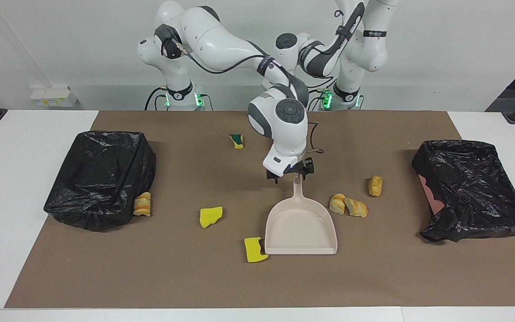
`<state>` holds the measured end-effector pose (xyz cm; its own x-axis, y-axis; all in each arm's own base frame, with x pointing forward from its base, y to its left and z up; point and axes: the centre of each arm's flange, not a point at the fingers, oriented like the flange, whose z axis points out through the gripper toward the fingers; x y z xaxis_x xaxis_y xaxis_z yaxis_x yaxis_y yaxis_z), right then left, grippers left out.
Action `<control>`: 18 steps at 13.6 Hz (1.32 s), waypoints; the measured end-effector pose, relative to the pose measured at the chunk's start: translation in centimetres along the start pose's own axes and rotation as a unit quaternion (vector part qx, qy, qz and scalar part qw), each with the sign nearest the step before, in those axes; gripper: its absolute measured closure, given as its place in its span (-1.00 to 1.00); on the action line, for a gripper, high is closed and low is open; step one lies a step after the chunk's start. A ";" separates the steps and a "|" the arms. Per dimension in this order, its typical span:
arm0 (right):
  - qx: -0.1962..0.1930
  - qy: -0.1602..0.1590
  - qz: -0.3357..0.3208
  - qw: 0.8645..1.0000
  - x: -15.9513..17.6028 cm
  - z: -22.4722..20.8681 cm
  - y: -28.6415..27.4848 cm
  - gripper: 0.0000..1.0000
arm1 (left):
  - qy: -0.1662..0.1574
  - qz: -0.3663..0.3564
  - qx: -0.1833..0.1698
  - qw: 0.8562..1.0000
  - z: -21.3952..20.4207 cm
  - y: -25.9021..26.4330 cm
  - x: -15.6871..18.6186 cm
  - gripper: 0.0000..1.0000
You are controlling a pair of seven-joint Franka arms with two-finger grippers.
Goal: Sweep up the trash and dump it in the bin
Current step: 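Sweep the bread pieces with the left gripper's brush into the right gripper's dustpan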
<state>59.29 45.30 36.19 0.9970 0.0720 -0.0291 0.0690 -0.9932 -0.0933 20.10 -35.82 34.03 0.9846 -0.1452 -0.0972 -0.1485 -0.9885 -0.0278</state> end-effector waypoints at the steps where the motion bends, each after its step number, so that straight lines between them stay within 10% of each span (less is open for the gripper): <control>1: -0.004 0.001 -0.004 1.000 -0.1 0.4 -0.2 -0.96 | -0.013 0.002 0.013 1.000 -0.3 -0.4 0.2 0.49; 6: -0.009 0.004 -0.009 1.000 -0.8 0.8 -1.4 -0.37 | -0.035 -0.017 0.037 0.999 -5.6 -6.9 6.4 0.49; 9: -0.010 0.004 -0.008 1.000 -0.7 0.8 -1.3 0.37 | -0.022 -0.040 0.053 0.998 -7.6 -15.0 11.5 0.49; 18: -0.004 0.022 0.004 1.000 1.5 -3.6 2.5 0.37 | -0.029 -0.157 0.064 0.985 -8.1 -34.4 21.0 0.49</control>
<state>61.12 42.57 39.46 0.9981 0.0607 0.0133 0.0616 -0.9944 -0.0861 46.64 -5.19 40.99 0.9776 0.1725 -0.1208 0.1477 -0.9704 -0.1910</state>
